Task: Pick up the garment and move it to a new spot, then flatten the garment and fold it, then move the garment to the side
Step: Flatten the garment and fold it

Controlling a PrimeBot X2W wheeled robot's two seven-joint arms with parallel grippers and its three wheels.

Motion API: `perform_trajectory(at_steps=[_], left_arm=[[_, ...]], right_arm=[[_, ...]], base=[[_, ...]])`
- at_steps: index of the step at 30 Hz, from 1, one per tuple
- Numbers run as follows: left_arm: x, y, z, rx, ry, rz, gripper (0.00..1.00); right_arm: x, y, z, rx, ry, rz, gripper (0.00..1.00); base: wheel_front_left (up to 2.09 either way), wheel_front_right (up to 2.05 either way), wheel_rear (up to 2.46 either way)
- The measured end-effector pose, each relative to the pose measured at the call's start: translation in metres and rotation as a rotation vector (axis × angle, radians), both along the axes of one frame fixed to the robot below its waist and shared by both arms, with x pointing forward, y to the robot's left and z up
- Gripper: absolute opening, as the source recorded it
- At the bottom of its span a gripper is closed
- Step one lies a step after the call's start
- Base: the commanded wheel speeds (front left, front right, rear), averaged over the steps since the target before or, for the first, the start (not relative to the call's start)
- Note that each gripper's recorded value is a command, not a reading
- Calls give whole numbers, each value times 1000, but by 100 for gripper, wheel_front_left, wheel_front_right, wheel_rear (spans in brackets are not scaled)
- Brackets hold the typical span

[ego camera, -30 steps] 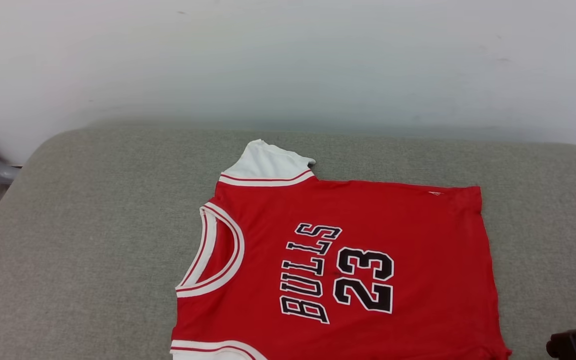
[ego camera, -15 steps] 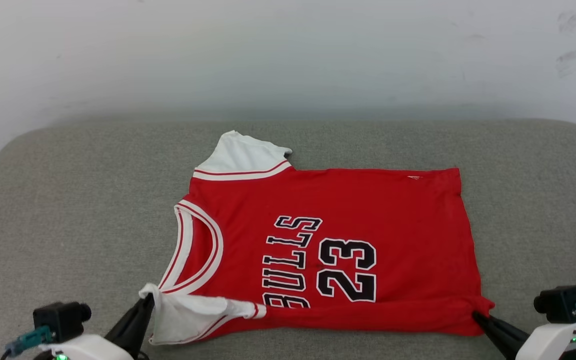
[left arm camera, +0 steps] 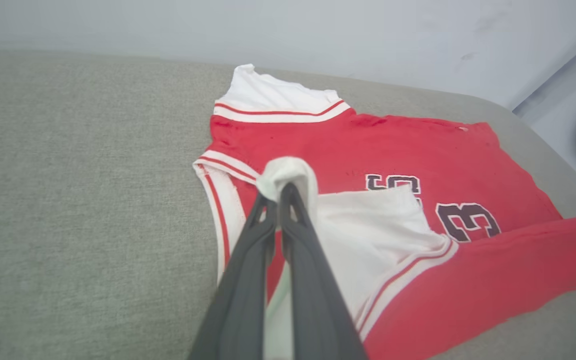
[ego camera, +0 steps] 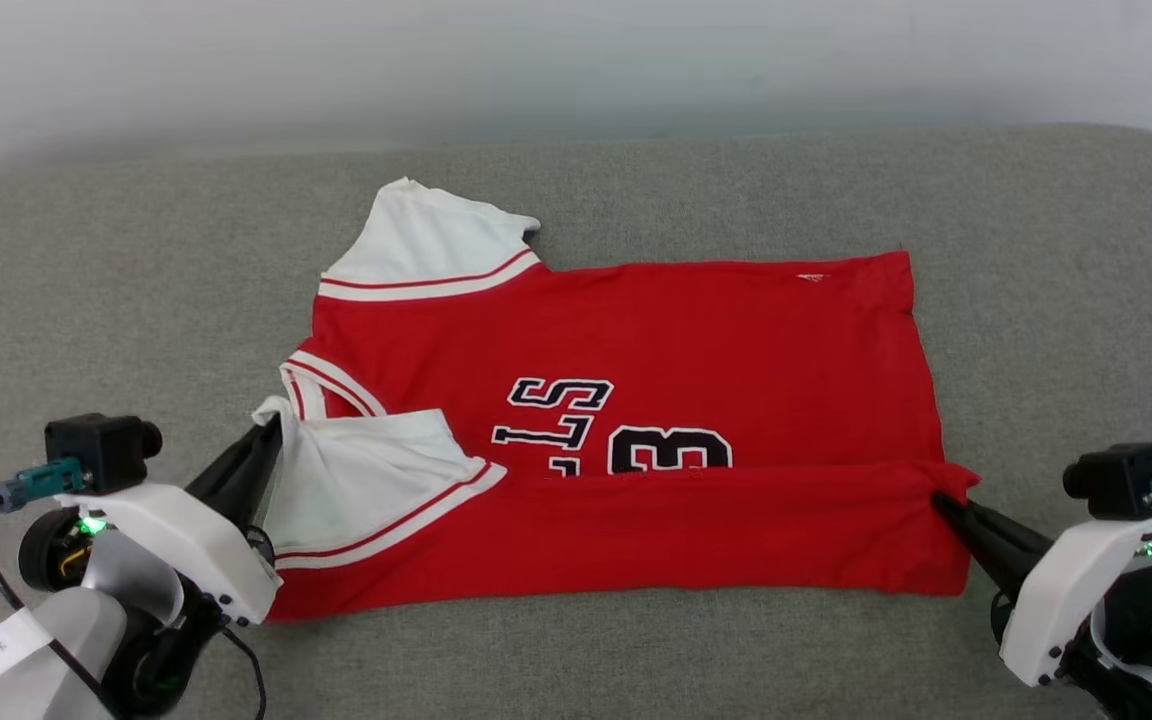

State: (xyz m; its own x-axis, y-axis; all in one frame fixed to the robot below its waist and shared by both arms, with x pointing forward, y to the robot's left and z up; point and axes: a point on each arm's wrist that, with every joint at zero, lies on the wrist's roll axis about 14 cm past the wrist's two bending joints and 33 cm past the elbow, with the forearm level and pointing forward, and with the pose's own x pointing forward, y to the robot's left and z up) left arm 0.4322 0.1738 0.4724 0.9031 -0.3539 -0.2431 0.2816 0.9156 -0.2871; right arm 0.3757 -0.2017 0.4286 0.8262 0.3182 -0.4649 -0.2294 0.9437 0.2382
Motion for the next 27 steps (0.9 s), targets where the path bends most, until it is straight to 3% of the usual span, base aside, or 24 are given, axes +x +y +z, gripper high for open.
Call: perform_trajectory(at_steps=[11, 19, 20, 21, 22, 27], left_arm=[[28, -7, -65, 28, 154, -7, 0], [23, -1, -81, 66, 176, 16, 0], [22, 0, -80, 68, 168, 22, 23], [22, 2, -80, 74, 164, 28, 86], [22, 4, -77, 86, 150, 28, 100], [28, 11, -50, 100, 70, 45, 100]], right_arm=[[10, -7, -45, -45, 138, -14, 0], [8, -6, -47, -24, 146, -27, 0], [8, -6, -46, -15, 139, -36, 27], [8, -7, -45, -12, 136, -42, 77], [7, -7, -44, -11, 134, -43, 100], [10, -2, -27, 9, 65, -44, 100]], base=[[0, 0, 0], [0, 0, 0], [0, 0, 0], [0, 0, 0], [0, 0, 0], [0, 0, 0]])
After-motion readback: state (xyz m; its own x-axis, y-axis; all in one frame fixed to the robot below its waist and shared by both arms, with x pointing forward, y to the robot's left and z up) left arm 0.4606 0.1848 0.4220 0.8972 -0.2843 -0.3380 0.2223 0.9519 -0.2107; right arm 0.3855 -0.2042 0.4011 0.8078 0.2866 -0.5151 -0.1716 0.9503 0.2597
